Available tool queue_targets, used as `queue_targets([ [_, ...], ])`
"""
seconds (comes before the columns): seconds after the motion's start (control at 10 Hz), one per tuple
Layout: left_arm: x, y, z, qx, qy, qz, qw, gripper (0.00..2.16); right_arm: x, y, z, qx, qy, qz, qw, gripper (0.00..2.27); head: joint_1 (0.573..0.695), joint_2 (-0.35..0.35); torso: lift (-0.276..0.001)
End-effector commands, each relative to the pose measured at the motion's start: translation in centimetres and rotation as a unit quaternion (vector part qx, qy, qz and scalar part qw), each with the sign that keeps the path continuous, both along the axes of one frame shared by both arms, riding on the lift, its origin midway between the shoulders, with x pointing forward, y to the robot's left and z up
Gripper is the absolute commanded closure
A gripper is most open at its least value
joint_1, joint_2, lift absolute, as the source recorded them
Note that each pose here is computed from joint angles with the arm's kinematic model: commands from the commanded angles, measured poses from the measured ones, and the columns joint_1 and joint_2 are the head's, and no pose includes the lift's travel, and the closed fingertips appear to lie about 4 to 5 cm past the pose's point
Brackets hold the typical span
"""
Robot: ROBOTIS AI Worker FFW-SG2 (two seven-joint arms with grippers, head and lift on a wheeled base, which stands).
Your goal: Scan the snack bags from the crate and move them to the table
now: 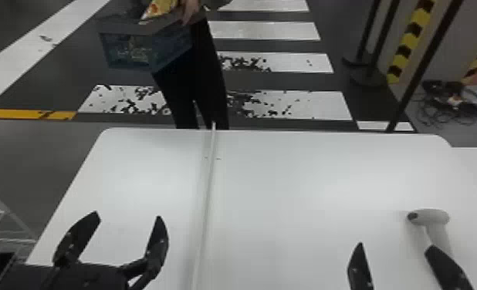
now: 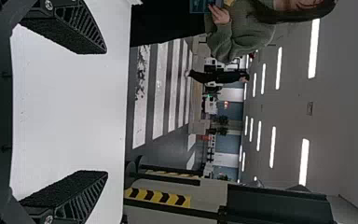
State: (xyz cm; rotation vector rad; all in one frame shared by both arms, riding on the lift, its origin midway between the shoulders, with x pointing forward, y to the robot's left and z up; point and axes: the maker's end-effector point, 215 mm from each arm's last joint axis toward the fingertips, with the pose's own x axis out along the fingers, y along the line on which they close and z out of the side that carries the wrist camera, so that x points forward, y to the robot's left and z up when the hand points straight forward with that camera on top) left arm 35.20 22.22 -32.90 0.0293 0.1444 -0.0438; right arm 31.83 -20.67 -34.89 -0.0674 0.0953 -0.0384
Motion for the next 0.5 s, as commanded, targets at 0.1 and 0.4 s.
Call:
queue_targets([
  [0.1,0.0,0.06,0.56,0.007,-0.01,0.005,0.9999,0.03,0.09,-0.1,0.09,0.0,-0.001,-0.002,1.0,0.07,0.695,0.028,-0.095],
  [0.4,0.03,0.06,1.09,0.009,-0.018,0.009,0.9998,0.03,0.19,-0.24,0.19,0.0,-0.003,-0.005,1.0,0.07,0.695,0.027,-0.095],
])
